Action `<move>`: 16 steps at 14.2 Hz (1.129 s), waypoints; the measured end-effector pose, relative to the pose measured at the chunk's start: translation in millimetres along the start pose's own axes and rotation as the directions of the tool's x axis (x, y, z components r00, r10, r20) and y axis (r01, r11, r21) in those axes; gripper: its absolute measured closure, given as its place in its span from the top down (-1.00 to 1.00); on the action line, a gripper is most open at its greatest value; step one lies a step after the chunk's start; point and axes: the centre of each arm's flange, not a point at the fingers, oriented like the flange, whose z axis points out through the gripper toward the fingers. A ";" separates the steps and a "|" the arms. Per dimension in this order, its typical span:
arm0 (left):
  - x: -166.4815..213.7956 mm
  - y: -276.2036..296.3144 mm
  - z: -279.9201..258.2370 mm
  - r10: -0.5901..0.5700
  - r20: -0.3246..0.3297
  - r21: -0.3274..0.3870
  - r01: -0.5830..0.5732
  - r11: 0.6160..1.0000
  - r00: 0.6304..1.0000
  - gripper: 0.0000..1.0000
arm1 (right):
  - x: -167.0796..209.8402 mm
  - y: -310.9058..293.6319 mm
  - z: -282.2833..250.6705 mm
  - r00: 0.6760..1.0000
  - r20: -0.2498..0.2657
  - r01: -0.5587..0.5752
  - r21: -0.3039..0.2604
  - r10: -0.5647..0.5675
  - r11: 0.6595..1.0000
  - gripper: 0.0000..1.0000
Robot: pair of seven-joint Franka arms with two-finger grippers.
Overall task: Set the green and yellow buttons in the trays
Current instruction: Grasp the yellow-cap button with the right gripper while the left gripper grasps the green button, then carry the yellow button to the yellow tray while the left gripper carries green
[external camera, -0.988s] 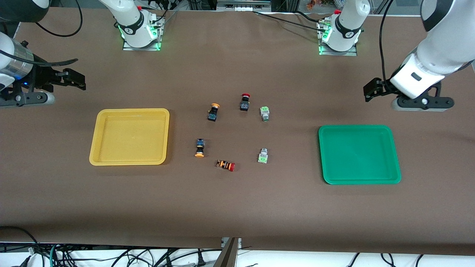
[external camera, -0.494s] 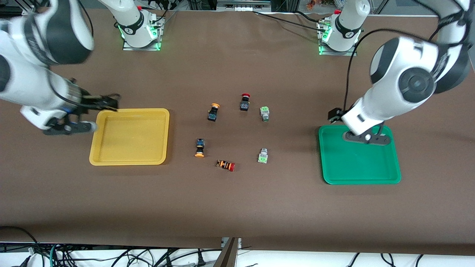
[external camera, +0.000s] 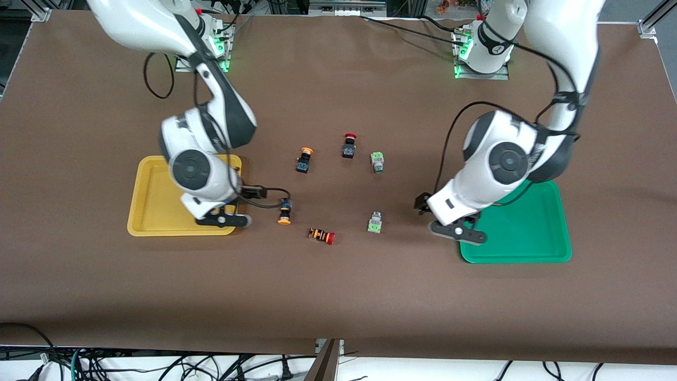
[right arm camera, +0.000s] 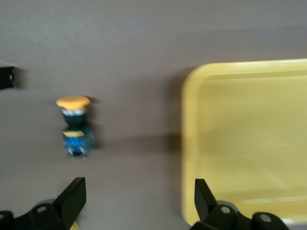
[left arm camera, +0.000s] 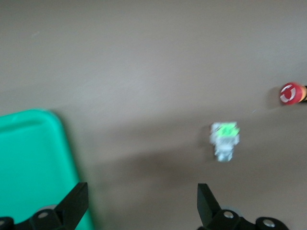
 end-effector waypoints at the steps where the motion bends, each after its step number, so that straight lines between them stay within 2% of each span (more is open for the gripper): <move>1: 2.1 9.4 16.8 0.011 -0.024 -0.010 -0.011 1.000 1.000 1.00 | -2.2 -14.9 15.9 1.000 -0.011 -0.014 0.005 0.014 1.000 1.00; 6: 2.4 41.7 88.7 0.046 -0.104 -0.047 -0.051 0.998 0.993 1.00 | -8.9 -53.4 62.3 0.998 -0.051 -0.044 0.033 0.045 0.999 1.00; 8: -2.3 56.0 106.9 0.063 -0.111 -0.054 -0.070 0.996 0.992 1.00 | -7.8 -58.8 76.0 0.997 -0.067 -0.046 0.046 0.049 0.998 1.00; 10: -6.4 63.8 119.8 0.072 -0.105 -0.057 -0.079 0.995 0.992 1.00 | -8.1 -62.2 85.4 0.996 -0.071 -0.045 0.050 0.049 0.998 0.91; 12: -9.4 68.4 129.5 0.076 -0.101 -0.058 -0.082 0.995 0.992 1.00 | -8.4 -62.9 88.1 0.996 -0.070 -0.044 0.049 0.048 0.998 0.52; 15: -16.6 81.0 144.1 0.043 -0.083 -0.064 -0.049 0.997 0.996 1.00 | -8.4 -63.3 87.8 0.996 -0.071 -0.043 0.049 0.047 0.998 -0.20; 16: -19.4 88.0 149.0 0.038 -0.084 -0.067 -0.043 0.997 0.996 1.00 | -7.5 -63.3 86.4 0.996 -0.074 -0.041 0.050 0.045 0.998 -0.35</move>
